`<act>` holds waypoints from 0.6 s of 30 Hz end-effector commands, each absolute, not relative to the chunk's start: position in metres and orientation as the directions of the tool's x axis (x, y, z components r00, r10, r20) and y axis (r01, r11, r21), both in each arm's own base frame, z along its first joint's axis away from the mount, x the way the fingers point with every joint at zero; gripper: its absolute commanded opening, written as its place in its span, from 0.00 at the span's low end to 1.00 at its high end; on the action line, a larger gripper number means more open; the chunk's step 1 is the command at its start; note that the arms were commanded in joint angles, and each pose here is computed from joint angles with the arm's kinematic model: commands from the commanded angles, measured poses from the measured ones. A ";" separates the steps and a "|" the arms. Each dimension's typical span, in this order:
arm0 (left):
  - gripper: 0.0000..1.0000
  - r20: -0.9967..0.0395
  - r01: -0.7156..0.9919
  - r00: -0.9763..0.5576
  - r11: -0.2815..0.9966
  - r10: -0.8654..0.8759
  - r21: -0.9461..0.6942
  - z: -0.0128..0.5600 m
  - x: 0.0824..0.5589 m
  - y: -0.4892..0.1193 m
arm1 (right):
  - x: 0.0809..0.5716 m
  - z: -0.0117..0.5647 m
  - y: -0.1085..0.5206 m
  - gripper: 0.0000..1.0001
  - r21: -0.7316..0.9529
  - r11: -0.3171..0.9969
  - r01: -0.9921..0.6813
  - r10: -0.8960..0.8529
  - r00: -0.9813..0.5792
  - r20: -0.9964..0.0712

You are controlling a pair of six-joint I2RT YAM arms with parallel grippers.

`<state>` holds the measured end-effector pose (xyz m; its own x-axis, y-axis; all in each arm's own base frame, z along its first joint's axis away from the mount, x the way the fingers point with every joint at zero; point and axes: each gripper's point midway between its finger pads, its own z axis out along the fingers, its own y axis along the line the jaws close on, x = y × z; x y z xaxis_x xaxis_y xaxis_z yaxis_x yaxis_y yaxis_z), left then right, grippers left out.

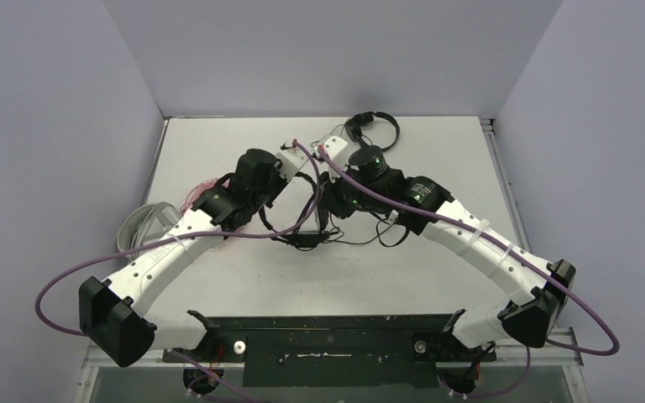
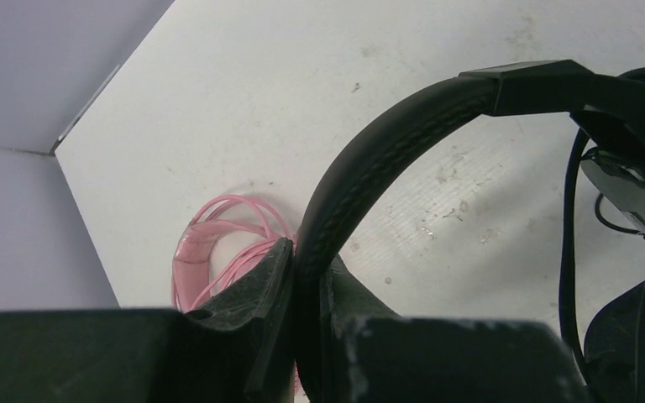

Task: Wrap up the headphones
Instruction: Wrap the headphones cable around the headphones.

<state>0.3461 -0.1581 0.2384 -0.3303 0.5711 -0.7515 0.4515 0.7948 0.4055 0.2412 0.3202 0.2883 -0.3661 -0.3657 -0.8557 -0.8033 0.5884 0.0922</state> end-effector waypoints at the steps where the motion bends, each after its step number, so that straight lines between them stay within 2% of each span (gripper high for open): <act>1: 0.00 -0.763 0.515 -0.228 0.740 0.606 0.434 0.256 0.332 -0.176 | 0.263 0.290 0.302 0.02 0.049 0.632 -0.773 -0.392 -0.374 -0.841; 10: 0.00 -0.778 0.618 -0.201 0.693 0.596 0.371 0.253 0.304 -0.195 | 0.314 0.256 0.256 0.13 0.119 0.737 -0.665 -0.305 -0.485 -0.820; 15: 0.00 -0.840 0.699 -0.207 0.677 0.501 0.231 0.269 0.283 -0.216 | 0.320 0.243 0.256 0.18 0.172 0.707 -0.686 -0.257 -0.476 -0.841; 18: 0.00 -0.863 0.742 -0.261 0.661 0.433 0.107 0.276 0.269 -0.232 | 0.317 0.245 0.261 0.26 0.193 0.664 -0.722 -0.203 -0.422 -0.883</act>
